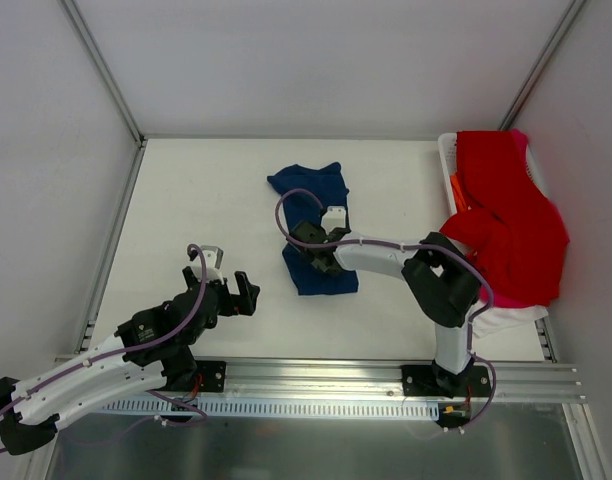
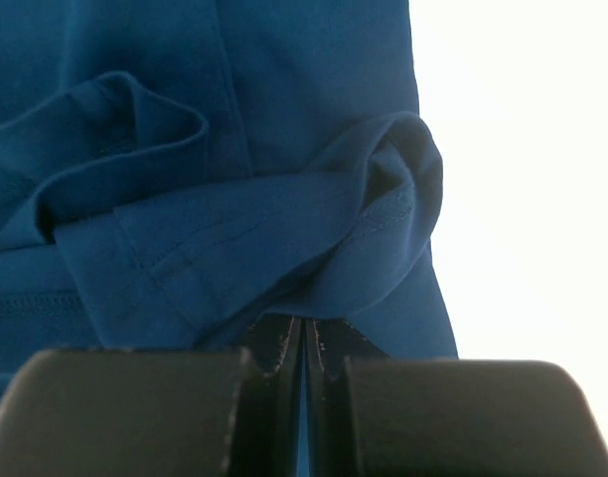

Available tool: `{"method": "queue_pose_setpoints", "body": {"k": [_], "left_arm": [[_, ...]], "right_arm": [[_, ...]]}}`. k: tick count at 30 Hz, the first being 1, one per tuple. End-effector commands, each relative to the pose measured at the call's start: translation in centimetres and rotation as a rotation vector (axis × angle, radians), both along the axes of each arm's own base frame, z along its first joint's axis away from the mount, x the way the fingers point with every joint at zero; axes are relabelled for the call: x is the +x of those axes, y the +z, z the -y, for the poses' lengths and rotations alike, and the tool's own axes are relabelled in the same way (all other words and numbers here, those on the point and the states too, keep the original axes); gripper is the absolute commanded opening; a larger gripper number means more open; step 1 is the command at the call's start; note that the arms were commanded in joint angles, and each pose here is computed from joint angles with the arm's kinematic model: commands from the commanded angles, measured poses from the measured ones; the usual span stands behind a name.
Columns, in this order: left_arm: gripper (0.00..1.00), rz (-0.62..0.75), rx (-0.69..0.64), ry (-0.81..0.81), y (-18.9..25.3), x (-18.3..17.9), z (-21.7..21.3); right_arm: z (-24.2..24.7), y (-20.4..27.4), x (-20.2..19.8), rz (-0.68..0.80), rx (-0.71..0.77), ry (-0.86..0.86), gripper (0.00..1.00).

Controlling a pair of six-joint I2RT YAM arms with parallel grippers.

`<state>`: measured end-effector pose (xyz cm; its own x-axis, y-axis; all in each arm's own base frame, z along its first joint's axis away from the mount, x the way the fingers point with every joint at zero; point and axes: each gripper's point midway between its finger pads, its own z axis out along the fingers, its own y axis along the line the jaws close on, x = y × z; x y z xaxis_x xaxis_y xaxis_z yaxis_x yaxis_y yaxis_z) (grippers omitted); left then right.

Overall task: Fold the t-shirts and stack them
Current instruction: Fold the folded rectangular tshirt in 1/3 of the way

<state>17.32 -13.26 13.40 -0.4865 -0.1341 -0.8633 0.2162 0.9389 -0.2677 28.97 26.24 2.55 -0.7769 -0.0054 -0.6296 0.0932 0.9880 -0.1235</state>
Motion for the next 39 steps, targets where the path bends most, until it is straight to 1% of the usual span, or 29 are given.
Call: {"method": "queue_pose_setpoints", "body": {"k": [1,12,15,19,20,21,22,23,24,25,26,27,28,29,30,31,32,33,34,35,36,37,38,39], "left_arm": [[0.99,0.01,-0.017,0.005,0.2,0.2,0.3],[0.99,0.013,-0.028,-0.004,0.2,0.1,0.4],[0.99,0.012,-0.028,-0.007,0.1,0.1,0.5],[0.99,0.013,-0.024,-0.014,0.1,0.1,0.7],[0.99,0.011,-0.02,-0.016,0.0,0.1,0.7],[0.99,0.009,-0.015,-0.017,-0.1,0.1,0.7],[0.99,0.007,-0.011,-0.015,-0.1,0.2,0.7],[0.99,0.007,-0.008,-0.014,-0.1,0.2,0.7],[0.99,0.004,-0.004,-0.014,-0.2,0.2,0.7],[0.99,0.007,-0.001,-0.013,-0.1,0.3,0.7],[0.99,0.007,0.005,-0.013,-0.1,0.3,0.7],[0.99,0.006,0.008,-0.013,-0.1,0.4,0.8],[0.99,0.005,0.01,-0.015,-0.2,0.4,0.9],[0.99,0.018,-0.017,-0.031,0.3,0.6,1.6],[0.99,0.016,-0.024,-0.047,0.0,0.6,2.1],[0.99,0.021,-0.049,-0.068,0.2,0.6,2.9],[0.99,0.056,-0.114,-0.092,1.3,1.0,4.2],[0.99,0.042,-0.122,-0.125,0.2,0.8,5.0],[0.99,0.055,-0.149,-0.134,0.3,0.9,5.6],[0.99,0.103,-0.227,-0.139,1.6,1.5,6.6],[0.99,0.089,-0.228,-0.169,0.2,1.3,7.3],[0.99,0.107,-0.256,-0.207,0.3,1.2,8.1],[0.99,0.109,-0.281,-0.241,0.0,1.2,8.9],[0.99,0.142,-0.372,-0.336,0.9,0.5,10.6]], "right_arm": [[-1.9,1.7,2.9,0.039,0.041,0.024,0.0],[-2.6,4.6,9.2,0.08,0.086,0.025,0.01],[-2.2,5.3,11.9,0.11,0.08,0.002,0.0],[-1.5,5.4,16.9,0.149,0.082,-0.047,0.0],[-1.2,5.7,17.5,0.151,0.086,-0.048,0.0],[-1.0,6.0,17.7,0.142,0.09,-0.027,0.04],[-0.4,6.5,17.9,0.148,0.091,-0.033,0.11],[0.7,7.9,17.1,0.158,0.087,-0.034,0.21],[1.7,8.8,16.6,0.179,0.066,-0.04,0.41],[2.4,9.7,16.1,0.198,0.053,-0.03,0.89],[3.4,10.4,15.3,0.205,0.041,-0.031,0.99],[5.4,11.6,13.2,0.221,0.023,-0.042,1.0],[6.6,12.1,12.2,0.228,0.015,-0.052,0.99],[7.5,12.5,11.2,0.237,0.015,-0.06,1.0],[9.3,13.2,8.9,0.246,0.019,-0.067,1.0],[10.0,13.3,7.8,0.249,0.03,-0.071,1.0],[10.3,13.2,6.5,0.24,0.064,-0.062,1.0],[11.5,12.6,4.2,0.23,0.096,-0.055,0.99],[11.2,12.5,3.6,0.245,0.16,-0.042,1.0],[9.9,11.6,2.2,0.197,0.259,0.018,0.99],[9.3,11.0,1.2,0.179,0.332,0.051,0.99],[9.2,10.1,0.4,0.2,0.436,0.081,0.99],[7.2,9.6,-1.2,0.148,0.572,0.165,1.0],[6.7,9.3,-1.8,0.15,0.63,0.19,0.99]]}}
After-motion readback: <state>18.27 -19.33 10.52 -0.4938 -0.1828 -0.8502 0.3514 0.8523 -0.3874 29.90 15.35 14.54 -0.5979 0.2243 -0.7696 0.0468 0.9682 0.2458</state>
